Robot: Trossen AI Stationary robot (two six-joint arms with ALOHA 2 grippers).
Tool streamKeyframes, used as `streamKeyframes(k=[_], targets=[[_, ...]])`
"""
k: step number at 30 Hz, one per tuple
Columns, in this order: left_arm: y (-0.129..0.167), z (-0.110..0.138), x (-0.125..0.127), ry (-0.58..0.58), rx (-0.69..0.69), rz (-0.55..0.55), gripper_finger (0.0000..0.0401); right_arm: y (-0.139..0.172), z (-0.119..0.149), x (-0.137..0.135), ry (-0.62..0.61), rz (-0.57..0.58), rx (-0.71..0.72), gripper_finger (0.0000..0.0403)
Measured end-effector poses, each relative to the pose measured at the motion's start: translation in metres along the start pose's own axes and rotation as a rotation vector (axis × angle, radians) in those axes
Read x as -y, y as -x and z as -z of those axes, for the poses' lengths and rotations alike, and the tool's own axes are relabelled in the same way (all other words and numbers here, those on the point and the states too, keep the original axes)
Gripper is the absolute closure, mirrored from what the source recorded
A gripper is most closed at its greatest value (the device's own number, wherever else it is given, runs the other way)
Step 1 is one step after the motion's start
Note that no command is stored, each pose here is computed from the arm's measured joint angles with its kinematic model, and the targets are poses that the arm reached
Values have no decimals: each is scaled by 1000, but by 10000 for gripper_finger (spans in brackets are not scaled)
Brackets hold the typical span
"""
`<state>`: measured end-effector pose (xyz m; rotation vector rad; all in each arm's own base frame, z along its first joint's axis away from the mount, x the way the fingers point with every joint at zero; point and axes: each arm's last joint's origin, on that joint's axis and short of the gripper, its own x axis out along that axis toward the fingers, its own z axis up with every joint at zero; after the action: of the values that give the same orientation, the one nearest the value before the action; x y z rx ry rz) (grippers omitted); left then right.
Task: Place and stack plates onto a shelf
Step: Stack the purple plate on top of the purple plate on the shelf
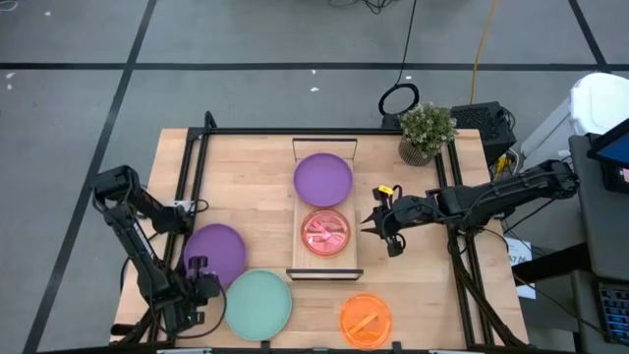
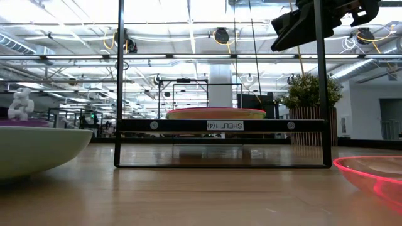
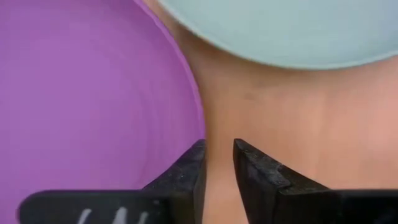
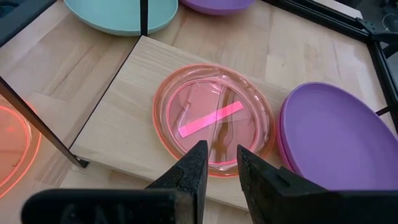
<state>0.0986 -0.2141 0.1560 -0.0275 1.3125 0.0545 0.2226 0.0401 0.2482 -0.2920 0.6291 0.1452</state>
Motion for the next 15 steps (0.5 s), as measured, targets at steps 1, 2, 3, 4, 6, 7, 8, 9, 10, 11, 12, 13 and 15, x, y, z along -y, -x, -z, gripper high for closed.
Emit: streamKeyframes(k=[1,2,3,4,6,7,8,9,10,11,12,13,15], targets=[[0,0,-2,-3,2,-20,303,0,0,0,0,0,0,330],[0,-1,-4,-2,0,-35,291,0,0,0,0,0,0,330],[0,-1,-5,0,-3,-45,278,0,0,0,0,0,0,330],[-1,-2,-6,1,-4,-50,263,0,0,0,0,0,0,330],[-1,-4,-7,0,-3,-56,232,0,0,0,0,0,0,330],[-1,-4,-7,1,-3,-57,217,0,0,0,0,0,0,330],[-2,-5,-7,4,-4,-58,203,0,0,0,0,0,0,330],[-2,-6,-8,5,-4,-58,191,0,0,0,0,0,0,330],[-2,-6,-8,4,-4,-59,181,0,0,0,0,0,0,330],[-2,-7,-8,2,-4,-60,174,0,0,0,0,0,0,330],[-2,-8,-9,5,-5,-61,169,0,0,0,0,0,0,330],[-2,-8,-9,8,-6,-64,167,0,0,0,0,0,0,330],[-3,-9,-10,13,-9,-73,165,0,0,0,0,0,0,330]])
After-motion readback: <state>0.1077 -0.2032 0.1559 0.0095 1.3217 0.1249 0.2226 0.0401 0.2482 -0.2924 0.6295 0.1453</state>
